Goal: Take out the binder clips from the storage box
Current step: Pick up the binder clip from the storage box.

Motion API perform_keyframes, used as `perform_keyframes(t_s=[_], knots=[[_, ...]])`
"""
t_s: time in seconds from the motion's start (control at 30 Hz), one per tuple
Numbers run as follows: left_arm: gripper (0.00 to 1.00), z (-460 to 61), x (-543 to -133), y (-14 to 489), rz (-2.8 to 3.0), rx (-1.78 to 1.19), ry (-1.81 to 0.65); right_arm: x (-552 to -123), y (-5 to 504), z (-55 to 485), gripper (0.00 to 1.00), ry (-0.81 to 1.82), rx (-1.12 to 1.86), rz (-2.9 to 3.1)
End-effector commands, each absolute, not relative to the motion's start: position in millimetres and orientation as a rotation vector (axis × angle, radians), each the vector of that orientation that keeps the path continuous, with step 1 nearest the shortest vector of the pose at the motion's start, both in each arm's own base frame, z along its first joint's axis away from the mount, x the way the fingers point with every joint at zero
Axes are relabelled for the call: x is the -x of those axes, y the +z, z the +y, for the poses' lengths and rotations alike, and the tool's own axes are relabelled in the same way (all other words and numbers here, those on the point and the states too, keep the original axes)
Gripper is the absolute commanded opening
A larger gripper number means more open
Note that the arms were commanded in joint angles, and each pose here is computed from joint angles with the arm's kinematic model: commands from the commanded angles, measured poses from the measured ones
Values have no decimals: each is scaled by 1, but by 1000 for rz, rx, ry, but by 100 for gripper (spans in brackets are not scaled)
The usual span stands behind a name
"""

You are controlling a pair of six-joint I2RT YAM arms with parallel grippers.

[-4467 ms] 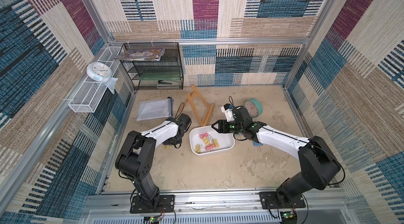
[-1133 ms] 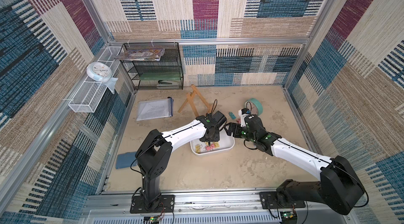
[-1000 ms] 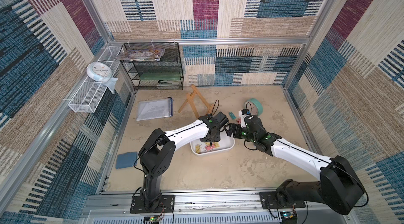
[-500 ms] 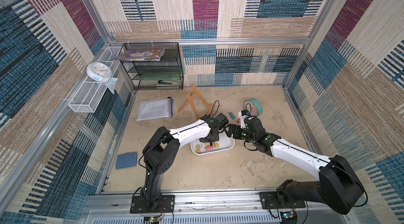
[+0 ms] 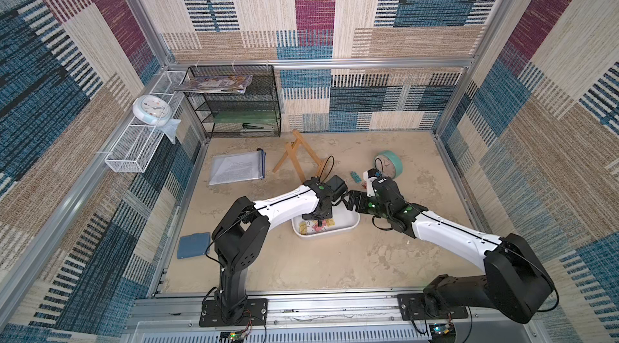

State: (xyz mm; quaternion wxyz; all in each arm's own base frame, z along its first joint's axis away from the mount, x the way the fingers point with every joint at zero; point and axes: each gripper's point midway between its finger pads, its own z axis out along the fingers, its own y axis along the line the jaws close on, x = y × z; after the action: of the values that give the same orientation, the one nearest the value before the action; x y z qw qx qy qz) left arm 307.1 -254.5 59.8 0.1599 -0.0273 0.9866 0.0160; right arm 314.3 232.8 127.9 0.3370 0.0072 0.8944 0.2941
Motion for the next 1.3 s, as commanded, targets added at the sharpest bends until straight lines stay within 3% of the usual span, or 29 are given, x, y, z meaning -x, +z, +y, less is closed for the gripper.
perform_keyframes(t_s=[0.0,0.33,0.77,1.07,1.27], knots=[[18,-249,-304,59,2825,65,77,-318,134,238,94,781,7,2316],[28,-250,-318,60,2782,94,120,-318,128,239,94,772,18,2341],[23,-243,-317,50,2788,113,186,-316,127,238,94,771,18,2343],[35,-240,-321,67,2741,105,176,-317,124,240,94,778,16,2351],[30,-240,-323,56,2759,94,209,-317,123,240,94,776,22,2353]])
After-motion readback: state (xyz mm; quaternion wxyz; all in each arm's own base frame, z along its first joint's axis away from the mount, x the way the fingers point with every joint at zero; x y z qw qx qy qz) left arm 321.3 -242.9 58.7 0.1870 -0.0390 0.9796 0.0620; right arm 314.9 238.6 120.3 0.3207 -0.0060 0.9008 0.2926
